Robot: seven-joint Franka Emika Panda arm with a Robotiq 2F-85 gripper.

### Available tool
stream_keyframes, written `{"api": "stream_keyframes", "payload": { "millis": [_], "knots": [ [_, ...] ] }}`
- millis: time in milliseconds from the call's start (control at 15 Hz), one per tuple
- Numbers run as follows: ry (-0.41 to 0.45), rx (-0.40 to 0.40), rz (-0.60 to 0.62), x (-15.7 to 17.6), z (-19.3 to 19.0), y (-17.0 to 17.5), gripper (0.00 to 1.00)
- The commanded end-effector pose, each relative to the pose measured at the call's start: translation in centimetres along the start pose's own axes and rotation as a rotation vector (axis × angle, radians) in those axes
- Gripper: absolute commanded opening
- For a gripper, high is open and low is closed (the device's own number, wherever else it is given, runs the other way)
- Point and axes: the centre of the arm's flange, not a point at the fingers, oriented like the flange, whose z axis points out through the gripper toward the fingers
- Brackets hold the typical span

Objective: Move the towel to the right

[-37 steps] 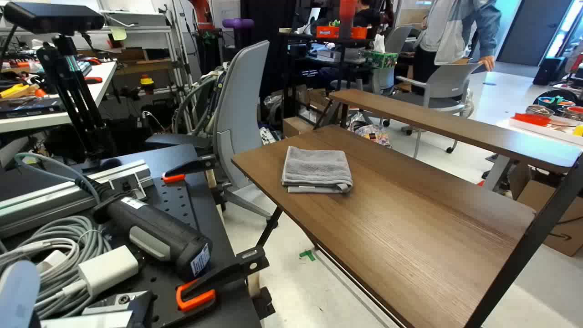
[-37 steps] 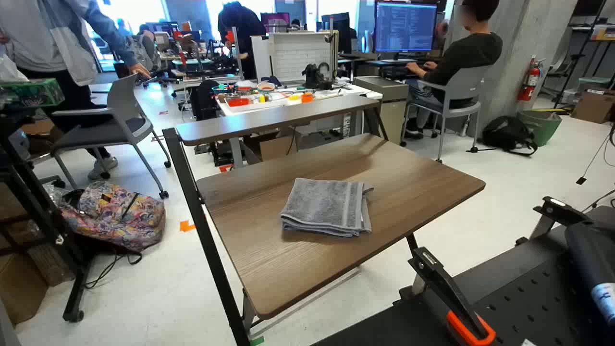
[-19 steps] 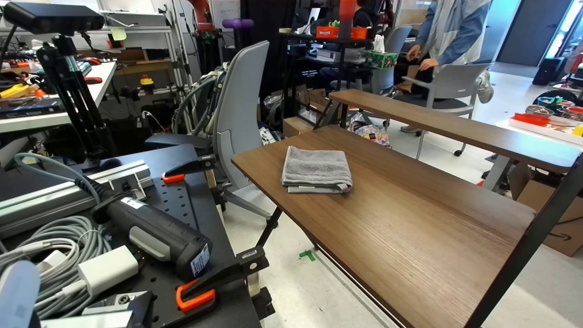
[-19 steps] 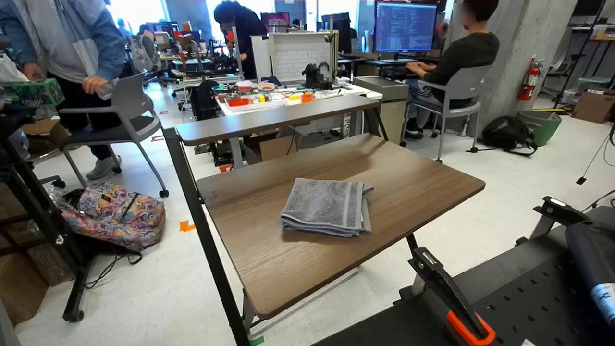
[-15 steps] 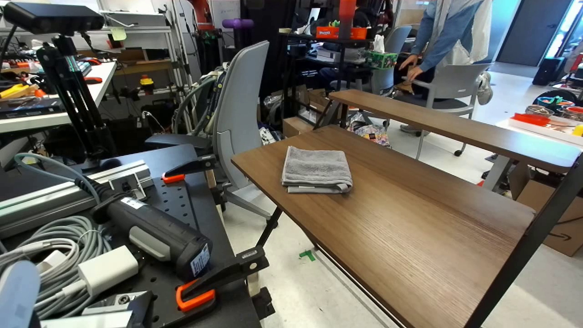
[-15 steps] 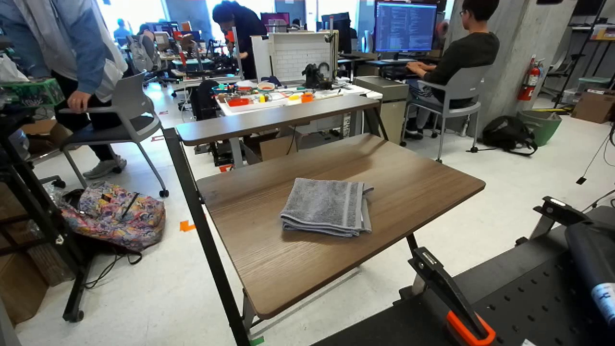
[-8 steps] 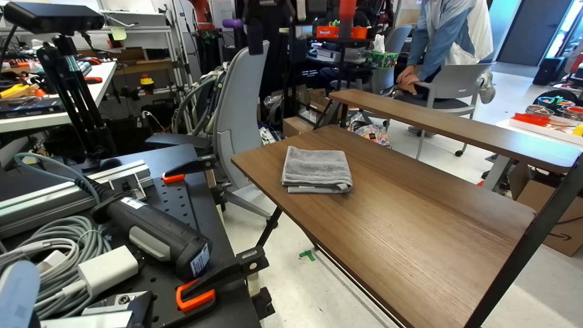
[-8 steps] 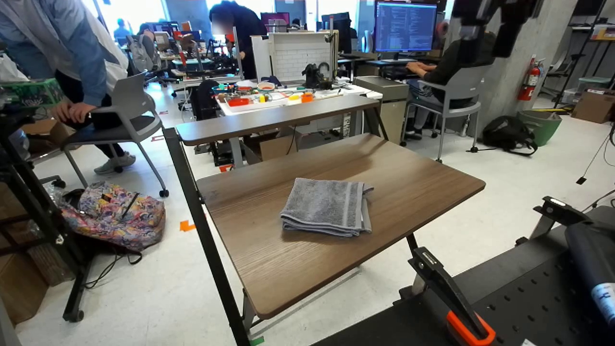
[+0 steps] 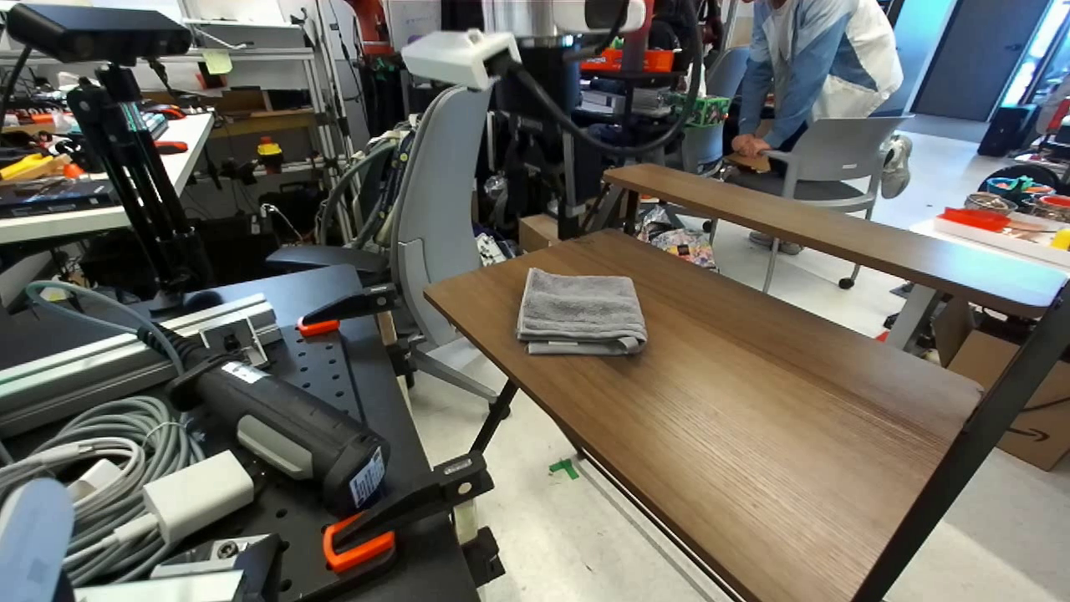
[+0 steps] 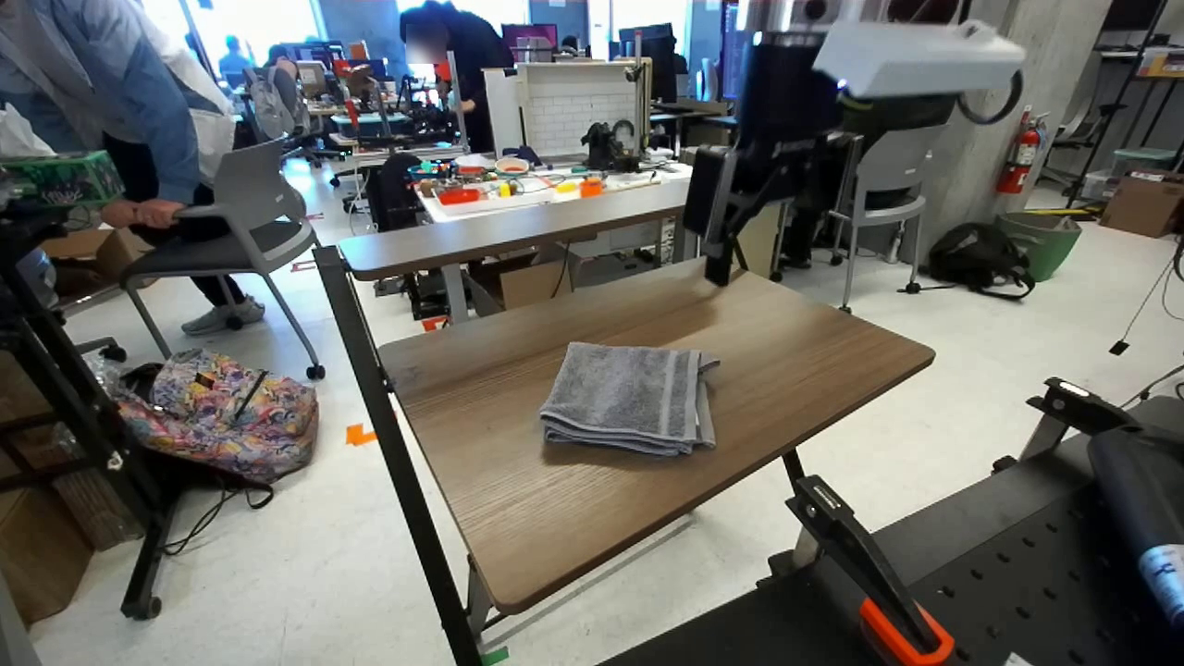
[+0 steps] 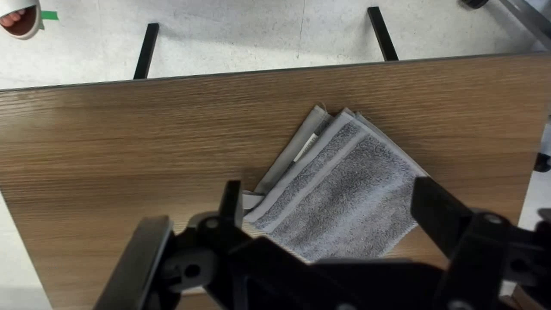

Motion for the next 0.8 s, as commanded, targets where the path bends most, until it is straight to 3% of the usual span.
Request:
{"api": "stream_keyframes", "payload": {
  "millis": [0,400,733],
  "knots": [
    [0.011,-0.012,0.056,5.1,4.9,-2.4,1.00],
    [0.001,-0.022,0.113,9.7,9.5,-5.8,1.00],
    [0.010,-0.050,0.148,12.5,12.9,-6.4,1.00]
  ]
}}
